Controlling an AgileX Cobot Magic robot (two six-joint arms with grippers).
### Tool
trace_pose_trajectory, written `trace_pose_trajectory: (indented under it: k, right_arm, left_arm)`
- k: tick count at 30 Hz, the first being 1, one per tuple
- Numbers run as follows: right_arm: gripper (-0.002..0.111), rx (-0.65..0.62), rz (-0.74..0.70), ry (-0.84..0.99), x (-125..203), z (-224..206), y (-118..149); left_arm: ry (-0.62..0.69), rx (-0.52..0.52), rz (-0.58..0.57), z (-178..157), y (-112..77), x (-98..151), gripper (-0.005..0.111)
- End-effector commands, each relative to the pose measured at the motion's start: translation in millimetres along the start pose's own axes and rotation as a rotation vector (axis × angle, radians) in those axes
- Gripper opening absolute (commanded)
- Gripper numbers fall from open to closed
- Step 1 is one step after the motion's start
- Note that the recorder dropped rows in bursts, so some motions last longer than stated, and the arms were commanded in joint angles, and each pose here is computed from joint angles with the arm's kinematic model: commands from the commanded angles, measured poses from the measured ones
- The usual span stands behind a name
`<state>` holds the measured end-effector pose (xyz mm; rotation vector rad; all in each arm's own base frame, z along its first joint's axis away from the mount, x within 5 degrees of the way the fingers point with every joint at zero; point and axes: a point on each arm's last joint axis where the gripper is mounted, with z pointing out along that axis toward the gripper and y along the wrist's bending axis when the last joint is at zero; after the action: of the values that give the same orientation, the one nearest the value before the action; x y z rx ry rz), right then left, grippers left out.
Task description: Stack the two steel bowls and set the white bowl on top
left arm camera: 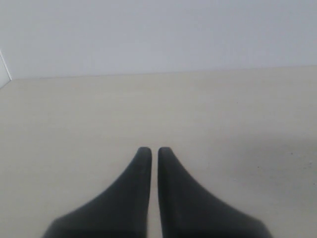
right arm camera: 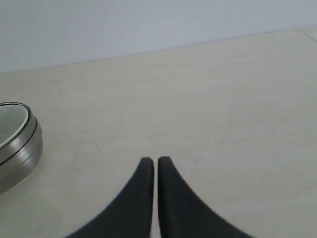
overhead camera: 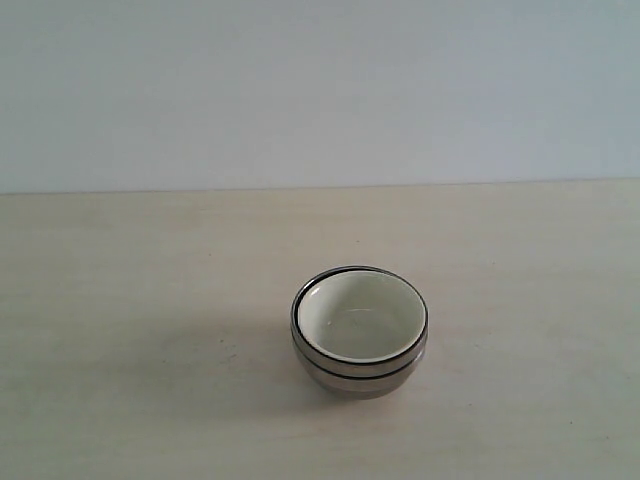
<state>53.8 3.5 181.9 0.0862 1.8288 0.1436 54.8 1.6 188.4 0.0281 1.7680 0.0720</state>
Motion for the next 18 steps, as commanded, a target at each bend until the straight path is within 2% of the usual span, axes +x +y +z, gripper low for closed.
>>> trace_pose_trajectory:
  k: [1,4,18]
  right_arm:
    - [0.0,0.005,-0.073,-0.006,-0.5,-0.5,-0.2]
    - [0.0,0.005,-0.141,-0.005,-0.5,-0.5,-0.2]
    - [0.0,0.005,-0.141,-0.007,-0.7,-0.5,-0.2]
  left_arm:
    - [0.0,-0.002,-0.014,0.1,0.0,0.9,0.004]
    - [0.0,-0.002,-0.014,0.1,0.0,0.9,0.004]
    - [0.0,-0.002,-0.014,0.1,0.0,0.9,0.004]
